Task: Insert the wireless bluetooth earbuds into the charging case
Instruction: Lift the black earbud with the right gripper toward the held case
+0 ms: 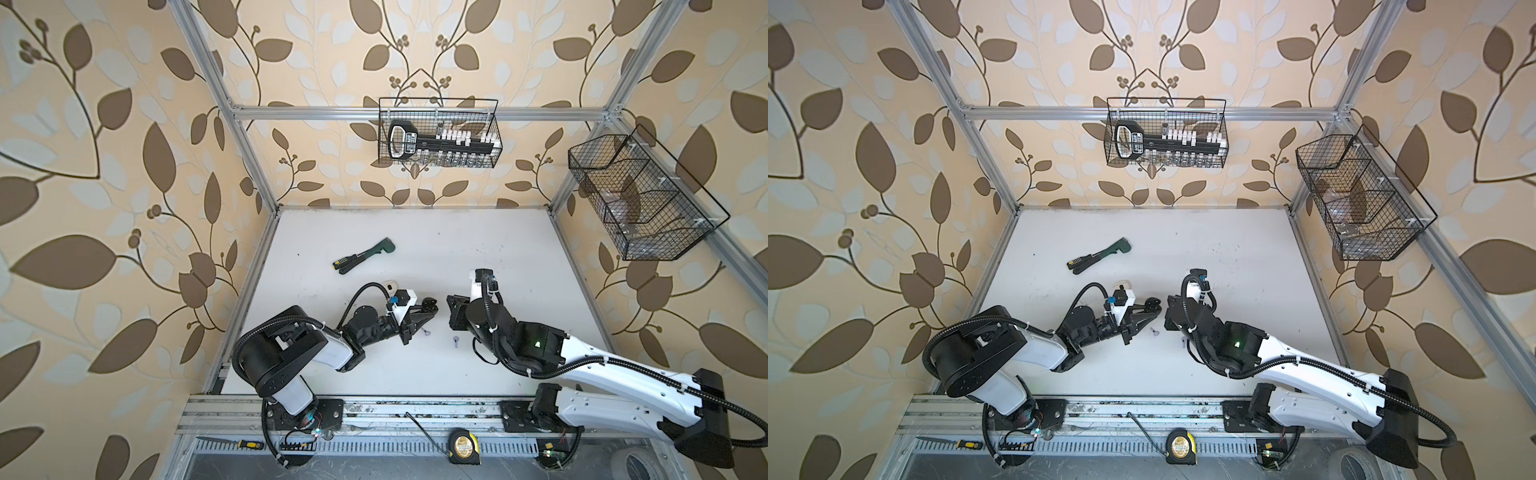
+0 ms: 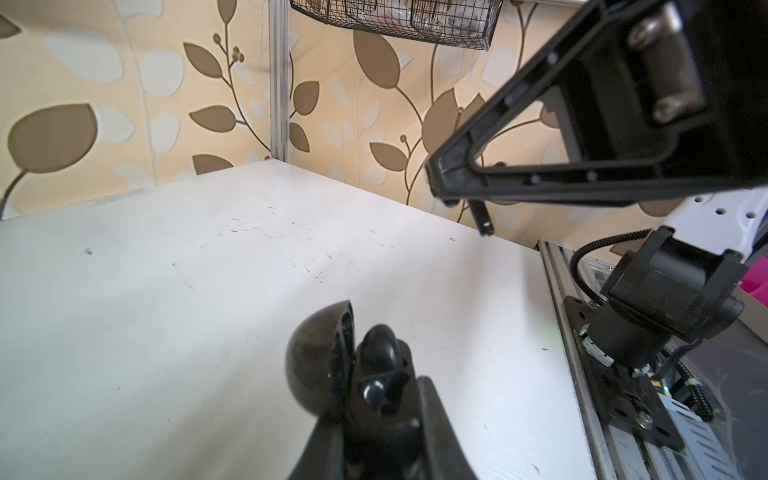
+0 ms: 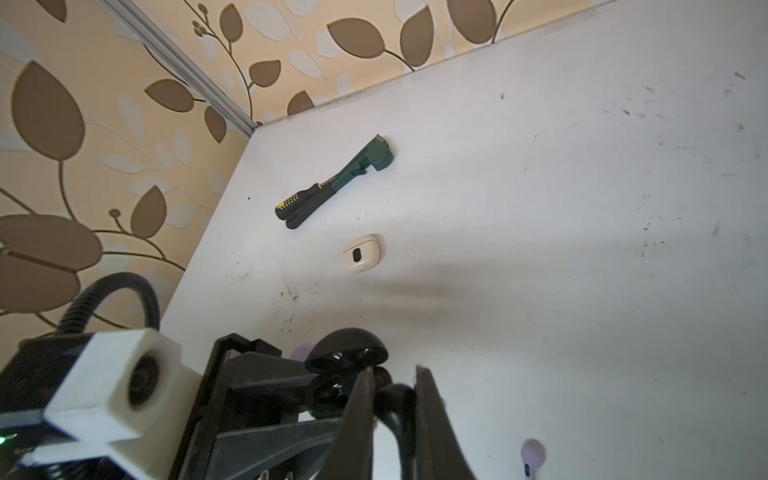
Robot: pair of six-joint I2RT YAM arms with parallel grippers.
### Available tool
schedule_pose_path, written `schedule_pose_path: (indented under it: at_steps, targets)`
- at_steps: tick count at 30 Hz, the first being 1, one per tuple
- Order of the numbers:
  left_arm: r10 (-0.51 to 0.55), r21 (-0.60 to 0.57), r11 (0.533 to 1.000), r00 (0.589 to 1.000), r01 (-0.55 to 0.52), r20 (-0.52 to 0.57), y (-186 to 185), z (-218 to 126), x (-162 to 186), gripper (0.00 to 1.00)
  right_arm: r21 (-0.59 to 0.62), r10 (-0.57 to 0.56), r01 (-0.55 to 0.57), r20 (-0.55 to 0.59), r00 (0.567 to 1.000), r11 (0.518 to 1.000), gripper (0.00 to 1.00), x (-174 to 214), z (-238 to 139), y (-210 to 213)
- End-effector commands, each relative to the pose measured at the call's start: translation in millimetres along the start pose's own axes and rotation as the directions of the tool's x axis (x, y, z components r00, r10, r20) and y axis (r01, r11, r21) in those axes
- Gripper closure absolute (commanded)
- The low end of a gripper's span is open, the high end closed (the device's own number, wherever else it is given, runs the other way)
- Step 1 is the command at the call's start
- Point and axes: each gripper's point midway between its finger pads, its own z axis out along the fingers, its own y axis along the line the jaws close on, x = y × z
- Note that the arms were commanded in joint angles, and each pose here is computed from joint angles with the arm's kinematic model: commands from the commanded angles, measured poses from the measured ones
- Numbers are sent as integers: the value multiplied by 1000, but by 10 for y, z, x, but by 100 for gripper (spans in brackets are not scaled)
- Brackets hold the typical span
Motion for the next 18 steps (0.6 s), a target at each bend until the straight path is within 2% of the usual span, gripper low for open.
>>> schedule_pose_path:
  at_steps: [1, 8, 18]
  targets:
    - [25, 82, 996, 997, -31, 78, -155, 59, -249, 100, 3, 26, -27, 79, 997, 1000, 85, -42, 6, 46]
    - [21, 115, 993, 996, -30, 82, -208, 63, -280, 100, -22, 30, -27, 105, 994, 999, 85, 11, 151, 245]
    - [11, 124, 992, 996, -22, 87, -229, 58, -307, 100, -6, 20, -20, 91, 996, 1000, 85, 134, 290, 276]
